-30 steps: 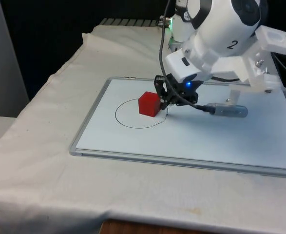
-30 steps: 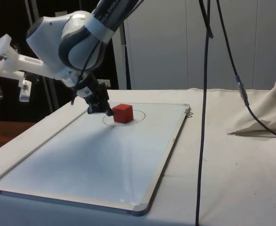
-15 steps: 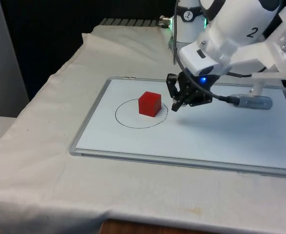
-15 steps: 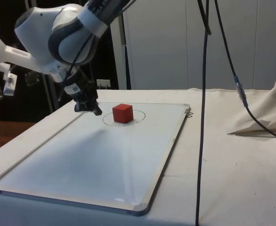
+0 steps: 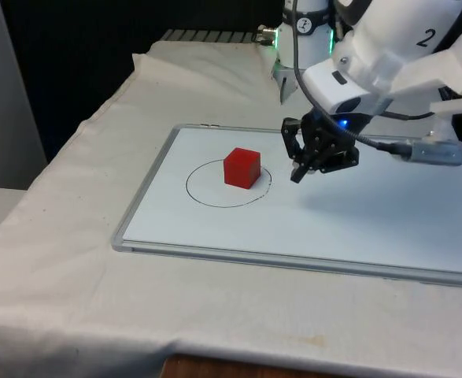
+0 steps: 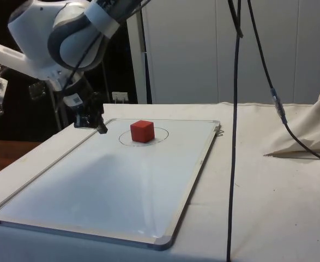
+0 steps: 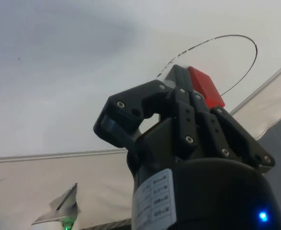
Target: Push the cube into the marked area.
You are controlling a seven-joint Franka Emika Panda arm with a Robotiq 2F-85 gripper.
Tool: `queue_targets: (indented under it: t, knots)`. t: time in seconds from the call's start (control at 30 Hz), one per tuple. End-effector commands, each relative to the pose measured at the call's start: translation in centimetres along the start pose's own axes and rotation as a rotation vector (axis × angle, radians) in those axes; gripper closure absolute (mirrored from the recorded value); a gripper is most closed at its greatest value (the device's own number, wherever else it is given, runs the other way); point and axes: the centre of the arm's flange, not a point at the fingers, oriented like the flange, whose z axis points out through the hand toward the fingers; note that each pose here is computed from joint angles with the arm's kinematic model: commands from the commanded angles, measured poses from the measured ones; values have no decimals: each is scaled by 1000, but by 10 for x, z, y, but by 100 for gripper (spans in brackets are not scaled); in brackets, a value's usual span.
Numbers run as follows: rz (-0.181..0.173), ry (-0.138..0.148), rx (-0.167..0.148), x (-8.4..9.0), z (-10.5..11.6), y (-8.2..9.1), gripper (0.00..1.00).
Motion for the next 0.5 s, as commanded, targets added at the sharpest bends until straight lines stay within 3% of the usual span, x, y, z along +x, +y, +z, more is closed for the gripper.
queue_targets:
  t: [0.0,0.17,0.2,0.23,0.47]
  knots:
    - [7,5,18,1,-2,1,100]
    - [18,16,47,2,-8,3,100]
    - [16,12,28,2,-6,1,100]
    - [19,17,51,2,-8,3,100]
    - [28,16,82,4,-12,12,100]
